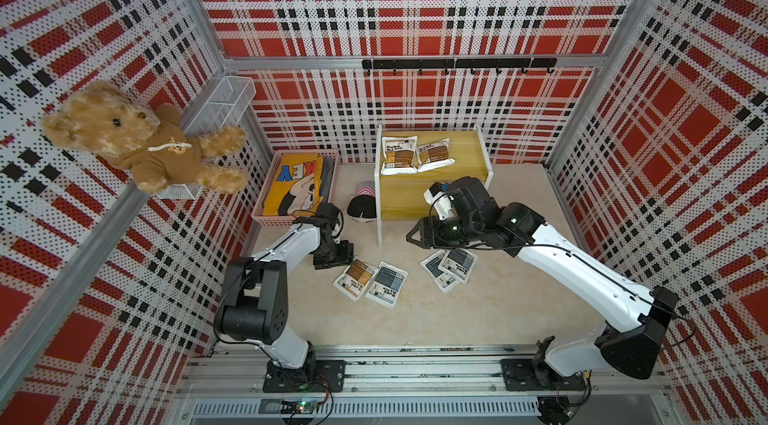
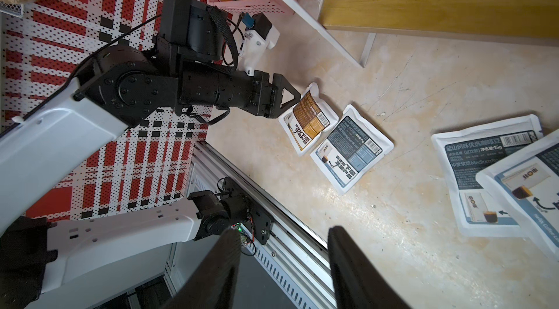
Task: Place the bagged coffee beans on the shelf by color
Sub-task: Pick up the bagged coffee beans at the center of the board.
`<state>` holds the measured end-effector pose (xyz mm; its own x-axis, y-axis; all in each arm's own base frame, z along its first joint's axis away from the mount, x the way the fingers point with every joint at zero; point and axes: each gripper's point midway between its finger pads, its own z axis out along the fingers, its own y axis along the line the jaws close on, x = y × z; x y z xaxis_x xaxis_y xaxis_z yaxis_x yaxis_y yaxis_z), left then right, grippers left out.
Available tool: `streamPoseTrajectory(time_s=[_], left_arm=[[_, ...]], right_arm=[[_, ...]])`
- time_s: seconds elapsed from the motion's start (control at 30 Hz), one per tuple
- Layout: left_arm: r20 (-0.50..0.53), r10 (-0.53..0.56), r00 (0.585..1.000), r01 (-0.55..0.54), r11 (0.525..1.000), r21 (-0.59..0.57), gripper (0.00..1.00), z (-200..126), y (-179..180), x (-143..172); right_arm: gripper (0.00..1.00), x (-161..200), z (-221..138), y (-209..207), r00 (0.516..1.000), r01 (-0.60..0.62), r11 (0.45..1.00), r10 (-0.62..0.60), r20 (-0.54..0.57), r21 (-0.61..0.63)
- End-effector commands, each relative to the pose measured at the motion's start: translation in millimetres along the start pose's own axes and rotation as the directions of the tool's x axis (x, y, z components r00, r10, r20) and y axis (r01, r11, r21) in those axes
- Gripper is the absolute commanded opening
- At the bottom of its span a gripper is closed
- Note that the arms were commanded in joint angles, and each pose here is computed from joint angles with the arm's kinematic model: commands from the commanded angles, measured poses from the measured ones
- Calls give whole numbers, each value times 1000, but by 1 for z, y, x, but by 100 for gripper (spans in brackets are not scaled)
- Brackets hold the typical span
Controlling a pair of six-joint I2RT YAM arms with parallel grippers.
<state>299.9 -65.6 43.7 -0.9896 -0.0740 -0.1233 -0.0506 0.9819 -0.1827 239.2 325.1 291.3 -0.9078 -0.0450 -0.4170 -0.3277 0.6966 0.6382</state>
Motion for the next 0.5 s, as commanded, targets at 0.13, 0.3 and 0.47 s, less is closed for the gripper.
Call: streamPoseTrajectory(time_s=[0.13, 0.3, 0.47], left_arm=[[-82, 13, 997, -5, 996, 88, 72, 16, -11, 12], [-114, -4, 993, 17, 994, 111, 70, 24, -12, 28], [-135, -9, 991, 25, 992, 122, 69, 30, -13, 36]], right_arm=[[53, -8, -8, 11, 999, 28, 999, -27, 34, -26], [53, -10, -7, 11, 999, 27, 999, -26, 38, -23], [53, -11, -4, 12, 999, 27, 999, -26, 36, -22]])
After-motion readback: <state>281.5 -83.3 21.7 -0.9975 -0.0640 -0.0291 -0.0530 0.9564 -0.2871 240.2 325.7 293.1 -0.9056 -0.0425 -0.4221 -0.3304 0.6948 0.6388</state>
